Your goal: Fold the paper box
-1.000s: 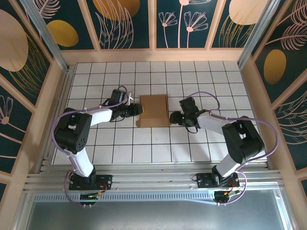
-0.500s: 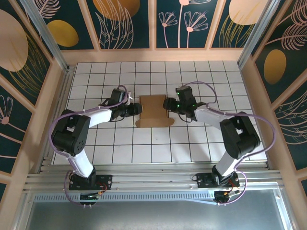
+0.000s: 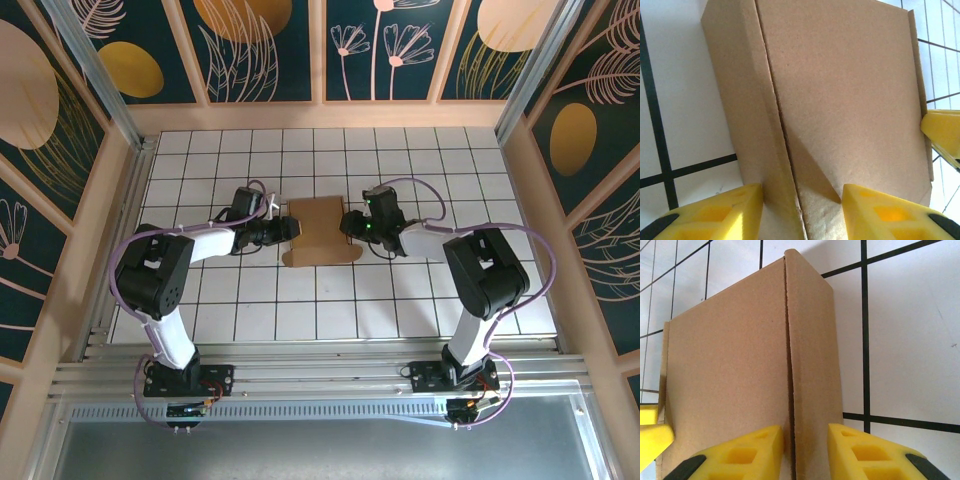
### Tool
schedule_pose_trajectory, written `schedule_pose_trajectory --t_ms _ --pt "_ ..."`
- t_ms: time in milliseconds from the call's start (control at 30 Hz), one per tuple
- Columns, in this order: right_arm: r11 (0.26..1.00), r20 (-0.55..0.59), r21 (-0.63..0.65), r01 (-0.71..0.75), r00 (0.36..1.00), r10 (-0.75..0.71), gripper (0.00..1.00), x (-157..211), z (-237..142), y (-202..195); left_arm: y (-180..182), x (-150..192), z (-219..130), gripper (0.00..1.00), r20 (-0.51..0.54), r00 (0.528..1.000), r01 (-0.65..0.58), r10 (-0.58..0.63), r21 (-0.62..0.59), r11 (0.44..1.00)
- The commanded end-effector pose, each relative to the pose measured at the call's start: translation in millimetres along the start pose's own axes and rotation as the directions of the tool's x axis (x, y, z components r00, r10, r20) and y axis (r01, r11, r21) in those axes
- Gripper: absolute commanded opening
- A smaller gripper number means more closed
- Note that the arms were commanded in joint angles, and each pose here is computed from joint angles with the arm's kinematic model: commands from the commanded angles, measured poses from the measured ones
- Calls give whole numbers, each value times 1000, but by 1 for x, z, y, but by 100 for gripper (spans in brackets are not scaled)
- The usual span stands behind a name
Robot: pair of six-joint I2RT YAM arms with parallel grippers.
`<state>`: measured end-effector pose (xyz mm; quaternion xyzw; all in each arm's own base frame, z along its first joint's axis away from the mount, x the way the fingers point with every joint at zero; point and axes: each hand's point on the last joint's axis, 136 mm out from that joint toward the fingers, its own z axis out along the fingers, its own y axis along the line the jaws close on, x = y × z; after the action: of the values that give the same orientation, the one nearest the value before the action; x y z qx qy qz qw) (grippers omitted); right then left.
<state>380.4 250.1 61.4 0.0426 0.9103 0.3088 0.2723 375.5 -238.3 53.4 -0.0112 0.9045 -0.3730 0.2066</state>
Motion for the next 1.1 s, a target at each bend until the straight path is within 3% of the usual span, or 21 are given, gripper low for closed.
schedule_pose_trajectory --t_ms 0,100,333,500,667,867,1000,1067 --pt "998 -90 41 -45 995 49 29 32 9 -23 -17 8 3 46 -36 999 25 -21 102 994" --pt "998 -91 25 -49 994 51 30 32 8 -21 -24 4 0 46 -23 1000 21 -19 127 992" --pt "993 -43 -91 -69 997 65 46 11 -17 6 -4 -9 -12 55 31 998 -58 60 -47 997" --pt "988 -19 -140 -67 998 65 47 -1 -22 22 -9 -14 -19 61 76 995 -61 63 -29 998" --pt "989 -8 -126 -82 997 81 39 -5 -13 15 -16 -25 -35 61 156 985 -67 69 -16 998" --pt "992 -1 -88 -90 996 90 22 -6 -7 2 -15 -29 -46 61 173 982 -73 76 -26 997" --pt "993 -17 -76 -92 996 91 19 0 -4 -6 -12 -29 -47 61 174 982 -66 72 -36 997" --pt "992 -20 -75 -101 995 99 13 2 -4 -10 -10 -29 -46 61 174 983 -53 59 -36 998"
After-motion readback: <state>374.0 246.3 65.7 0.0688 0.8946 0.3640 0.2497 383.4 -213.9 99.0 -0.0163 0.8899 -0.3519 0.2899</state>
